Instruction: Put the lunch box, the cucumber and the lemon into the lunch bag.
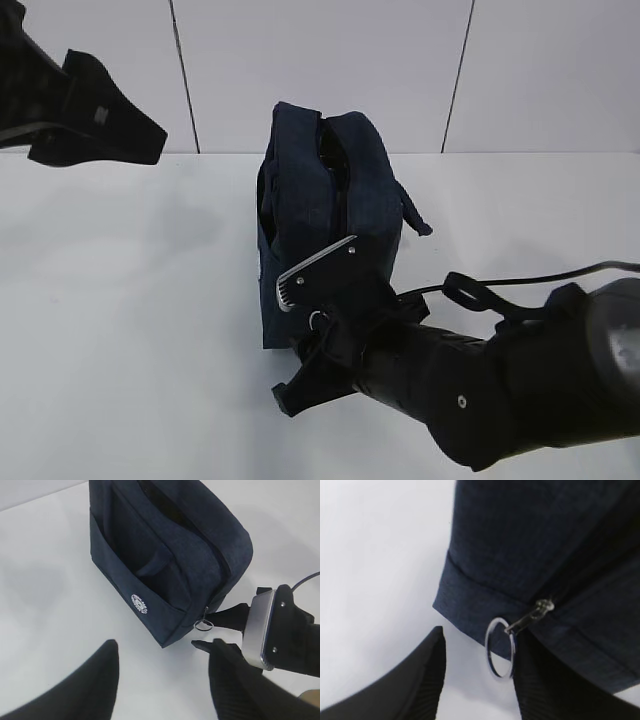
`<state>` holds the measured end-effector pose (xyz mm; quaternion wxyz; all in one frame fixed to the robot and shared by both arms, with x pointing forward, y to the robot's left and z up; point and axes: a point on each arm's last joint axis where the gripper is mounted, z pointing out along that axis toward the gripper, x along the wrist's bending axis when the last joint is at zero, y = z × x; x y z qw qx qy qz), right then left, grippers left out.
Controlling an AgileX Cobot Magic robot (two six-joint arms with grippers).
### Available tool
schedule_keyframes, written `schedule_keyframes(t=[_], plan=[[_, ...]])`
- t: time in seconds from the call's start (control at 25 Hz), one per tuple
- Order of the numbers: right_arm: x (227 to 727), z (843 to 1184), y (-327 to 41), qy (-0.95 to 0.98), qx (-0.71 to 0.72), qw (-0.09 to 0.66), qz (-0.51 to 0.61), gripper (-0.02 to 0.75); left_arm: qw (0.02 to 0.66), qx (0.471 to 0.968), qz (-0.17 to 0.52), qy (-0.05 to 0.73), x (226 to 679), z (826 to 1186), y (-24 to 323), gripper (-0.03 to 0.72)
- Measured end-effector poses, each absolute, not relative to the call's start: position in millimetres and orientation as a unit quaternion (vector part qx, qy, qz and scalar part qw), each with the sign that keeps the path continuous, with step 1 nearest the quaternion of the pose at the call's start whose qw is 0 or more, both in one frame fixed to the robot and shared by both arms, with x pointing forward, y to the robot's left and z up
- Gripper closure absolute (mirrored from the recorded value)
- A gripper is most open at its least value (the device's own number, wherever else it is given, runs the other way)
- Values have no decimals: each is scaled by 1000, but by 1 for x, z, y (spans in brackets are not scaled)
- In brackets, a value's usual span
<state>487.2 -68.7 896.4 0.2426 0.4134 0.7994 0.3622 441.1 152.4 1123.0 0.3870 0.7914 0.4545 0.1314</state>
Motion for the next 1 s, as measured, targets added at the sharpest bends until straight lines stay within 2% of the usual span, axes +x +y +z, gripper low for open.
schedule_keyframes(t=[0.2,0.52,0.68,0.84,0.96,1.0], plan=[[488,884,-69,797,430,237,353,379,387,791,131,455,441,1123,152,284],[491,886,-68,785,435,248,365,381,387,791,131,455,441,1123,152,284],[492,887,-69,782,436,251,367,417,387,791,131,455,441,1123,152,284],[492,887,-69,779,440,253,368,535,387,791,131,455,441,1123,152,285],[492,887,-70,775,448,252,368,688,387,791,131,455,441,1123,152,285],[492,887,-70,774,450,252,368,718,387,791,131,455,441,1123,152,285]])
